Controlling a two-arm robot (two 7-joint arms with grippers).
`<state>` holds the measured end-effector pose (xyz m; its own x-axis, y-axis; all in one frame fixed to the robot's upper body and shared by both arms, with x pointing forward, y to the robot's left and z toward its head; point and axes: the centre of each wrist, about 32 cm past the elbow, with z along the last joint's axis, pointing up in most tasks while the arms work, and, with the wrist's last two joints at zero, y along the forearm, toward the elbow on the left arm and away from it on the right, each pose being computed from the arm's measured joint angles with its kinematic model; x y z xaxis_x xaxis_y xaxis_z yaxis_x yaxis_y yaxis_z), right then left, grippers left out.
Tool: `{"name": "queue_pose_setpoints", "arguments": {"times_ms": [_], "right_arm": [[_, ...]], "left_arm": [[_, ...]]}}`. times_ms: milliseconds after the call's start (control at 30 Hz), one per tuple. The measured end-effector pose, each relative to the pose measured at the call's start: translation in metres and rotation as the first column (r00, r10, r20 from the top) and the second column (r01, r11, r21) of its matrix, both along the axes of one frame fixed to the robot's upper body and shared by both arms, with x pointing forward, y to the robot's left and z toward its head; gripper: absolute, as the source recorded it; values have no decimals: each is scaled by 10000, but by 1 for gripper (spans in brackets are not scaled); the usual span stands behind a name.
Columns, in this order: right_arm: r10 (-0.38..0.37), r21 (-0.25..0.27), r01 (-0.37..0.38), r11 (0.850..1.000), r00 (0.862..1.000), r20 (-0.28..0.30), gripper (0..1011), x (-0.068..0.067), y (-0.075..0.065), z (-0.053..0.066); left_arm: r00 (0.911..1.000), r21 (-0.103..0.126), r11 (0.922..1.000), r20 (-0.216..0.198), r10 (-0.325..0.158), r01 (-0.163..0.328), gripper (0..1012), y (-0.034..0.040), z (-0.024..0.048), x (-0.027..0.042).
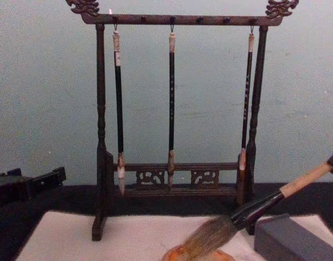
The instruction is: Pick up the brush from the inkstone, write on the paper, then place the brush back to its original position.
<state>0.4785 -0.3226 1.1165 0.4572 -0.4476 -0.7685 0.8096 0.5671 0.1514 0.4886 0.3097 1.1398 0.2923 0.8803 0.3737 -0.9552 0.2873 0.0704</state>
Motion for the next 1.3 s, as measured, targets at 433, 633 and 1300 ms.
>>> {"name": "queue_pose_setpoints", "arguments": {"times_ms": [433, 633, 1300], "right_arm": [[-60, 342, 77, 9994, 9988, -489, 156, 39, -19, -70], [65, 595, -19, 9982, 9970, -772, 156, 50, -14, -112], [253, 1097, -110, 9939, 9912, -1302, 156, 33, -42, -180]], "left_arm": [[10000, -1, 10000, 1, 1, -1, 1002, 0, 0, 0], [10000, -1, 10000, 0, 0, 0, 1002, 0, 0, 0], [10000, 0, 10000, 0, -1, 1, 1002, 0, 0, 0]]}}
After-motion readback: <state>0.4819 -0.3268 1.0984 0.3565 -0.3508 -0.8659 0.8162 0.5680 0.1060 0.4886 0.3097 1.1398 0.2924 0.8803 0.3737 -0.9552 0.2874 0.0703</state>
